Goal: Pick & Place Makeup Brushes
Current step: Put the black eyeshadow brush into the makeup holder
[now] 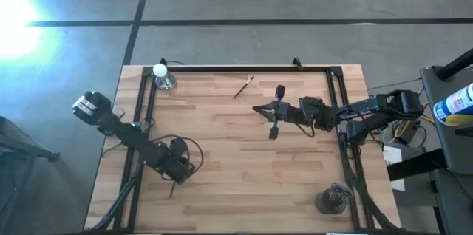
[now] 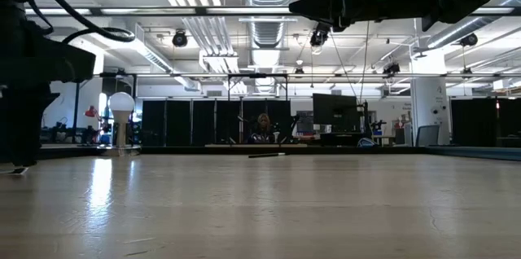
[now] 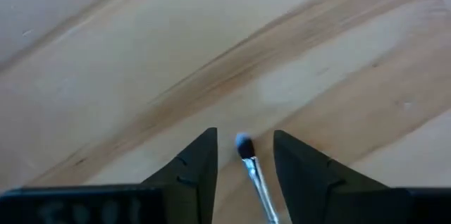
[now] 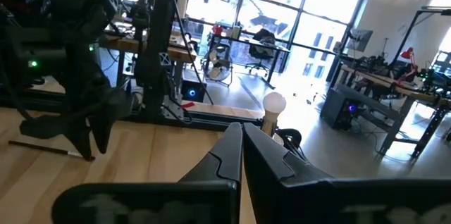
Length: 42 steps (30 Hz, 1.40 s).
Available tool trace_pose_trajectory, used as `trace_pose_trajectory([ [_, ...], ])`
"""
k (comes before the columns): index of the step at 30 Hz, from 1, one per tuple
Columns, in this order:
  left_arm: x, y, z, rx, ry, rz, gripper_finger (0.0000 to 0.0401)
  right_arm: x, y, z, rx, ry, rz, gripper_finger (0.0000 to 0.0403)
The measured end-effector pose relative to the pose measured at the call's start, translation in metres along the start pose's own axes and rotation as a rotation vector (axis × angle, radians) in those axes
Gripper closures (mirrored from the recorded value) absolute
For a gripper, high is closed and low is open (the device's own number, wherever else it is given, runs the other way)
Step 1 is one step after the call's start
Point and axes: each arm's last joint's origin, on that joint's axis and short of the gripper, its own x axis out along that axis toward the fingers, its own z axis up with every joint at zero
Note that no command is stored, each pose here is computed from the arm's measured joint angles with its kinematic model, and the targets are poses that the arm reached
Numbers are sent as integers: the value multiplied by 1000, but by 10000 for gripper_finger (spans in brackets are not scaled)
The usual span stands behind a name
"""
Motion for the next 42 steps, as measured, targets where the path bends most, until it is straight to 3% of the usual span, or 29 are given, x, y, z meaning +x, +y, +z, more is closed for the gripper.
trace_pose_trajectory([
  [7, 11, 2, -4, 1, 8, 54, 298, 0, 0, 0, 3, 1, 0, 394],
  [15, 8, 4, -10, 22, 16, 53, 394, 0, 0, 0, 3, 1, 0, 394],
  [24, -9, 0, -8, 82, 40, 60, 401, 0, 0, 0, 3, 2, 1, 394],
  [34, -40, -23, 4, 209, -158, -10, 401, 0, 0, 0, 3, 4, 1, 394],
  [42, -67, -38, 14, 302, -507, -138, 401, 0, 0, -1, 2, 7, 2, 394],
])
